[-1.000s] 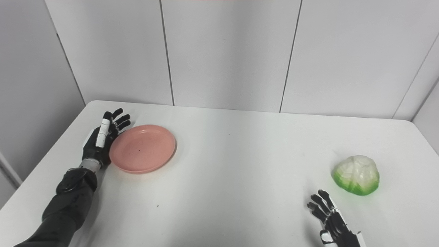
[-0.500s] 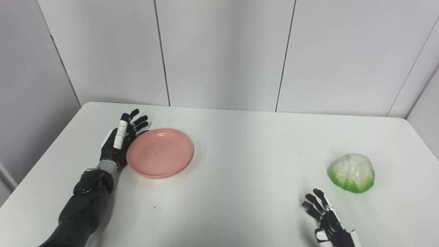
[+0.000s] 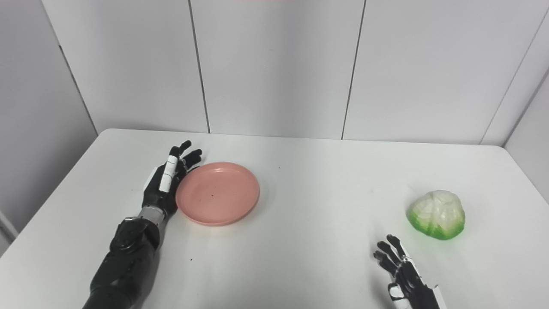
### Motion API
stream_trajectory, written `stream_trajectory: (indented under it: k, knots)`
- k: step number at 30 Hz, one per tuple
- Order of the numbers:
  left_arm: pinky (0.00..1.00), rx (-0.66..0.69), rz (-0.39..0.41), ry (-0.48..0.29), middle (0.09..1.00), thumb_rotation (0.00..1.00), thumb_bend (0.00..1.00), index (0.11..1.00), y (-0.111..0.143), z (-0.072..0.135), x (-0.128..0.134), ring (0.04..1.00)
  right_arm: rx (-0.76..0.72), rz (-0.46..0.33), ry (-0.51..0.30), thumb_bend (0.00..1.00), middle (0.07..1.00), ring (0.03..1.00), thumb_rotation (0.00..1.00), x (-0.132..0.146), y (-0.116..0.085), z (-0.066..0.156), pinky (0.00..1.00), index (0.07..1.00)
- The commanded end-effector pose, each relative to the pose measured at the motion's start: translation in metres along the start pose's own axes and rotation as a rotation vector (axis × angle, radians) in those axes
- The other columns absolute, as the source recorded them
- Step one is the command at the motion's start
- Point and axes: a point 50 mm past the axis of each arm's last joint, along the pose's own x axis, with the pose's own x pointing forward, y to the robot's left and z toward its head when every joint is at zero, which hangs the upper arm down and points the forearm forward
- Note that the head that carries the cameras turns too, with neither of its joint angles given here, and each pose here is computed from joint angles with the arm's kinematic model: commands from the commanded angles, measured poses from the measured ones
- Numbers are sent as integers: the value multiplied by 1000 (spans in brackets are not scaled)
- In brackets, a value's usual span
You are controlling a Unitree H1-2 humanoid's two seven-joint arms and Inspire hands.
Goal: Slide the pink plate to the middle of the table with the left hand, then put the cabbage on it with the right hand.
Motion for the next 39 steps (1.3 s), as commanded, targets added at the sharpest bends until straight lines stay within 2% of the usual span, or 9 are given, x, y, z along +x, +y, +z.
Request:
stream_trajectory:
  k: [1, 6, 11, 17, 21, 24, 29, 35, 39]
  knots:
    - [857, 10, -30, 23, 845, 853, 872, 911, -7, -3, 1, 908, 24, 28, 94, 884, 886, 858, 913, -9, 10, -11, 897, 931]
    - [875, 26, -67, 57, 857, 882, 878, 911, -19, -9, -2, 922, 18, 33, 97, 883, 886, 859, 920, -6, 16, -8, 890, 931]
    - [840, 42, -79, 69, 851, 857, 883, 888, -31, -11, -6, 901, 31, 27, 98, 877, 885, 853, 908, -3, 24, -3, 887, 924]
    - [929, 63, -63, 50, 865, 866, 888, 901, -47, -11, -12, 912, 28, 28, 95, 865, 890, 854, 919, 2, 34, 3, 888, 927]
    - [954, 78, -51, 26, 891, 863, 954, 922, -59, -13, -18, 921, 20, 22, 89, 859, 889, 853, 931, 5, 39, 6, 887, 930]
    - [931, 109, -32, 3, 896, 881, 962, 930, -69, -15, -23, 910, 19, 19, 85, 858, 887, 854, 930, 6, 42, 7, 889, 932]
    - [893, 129, -14, -11, 899, 926, 916, 941, -89, -19, -32, 895, 18, 20, 73, 863, 885, 851, 927, 9, 46, 9, 872, 933]
    - [866, 85, -16, -5, 905, 941, 902, 942, -109, -18, -38, 895, 15, 32, 61, 862, 887, 851, 931, 13, 51, 12, 874, 938]
    - [869, 34, -14, -3, 893, 926, 932, 931, -116, -17, -37, 893, 20, 43, 50, 866, 891, 851, 933, 16, 56, 14, 875, 943]
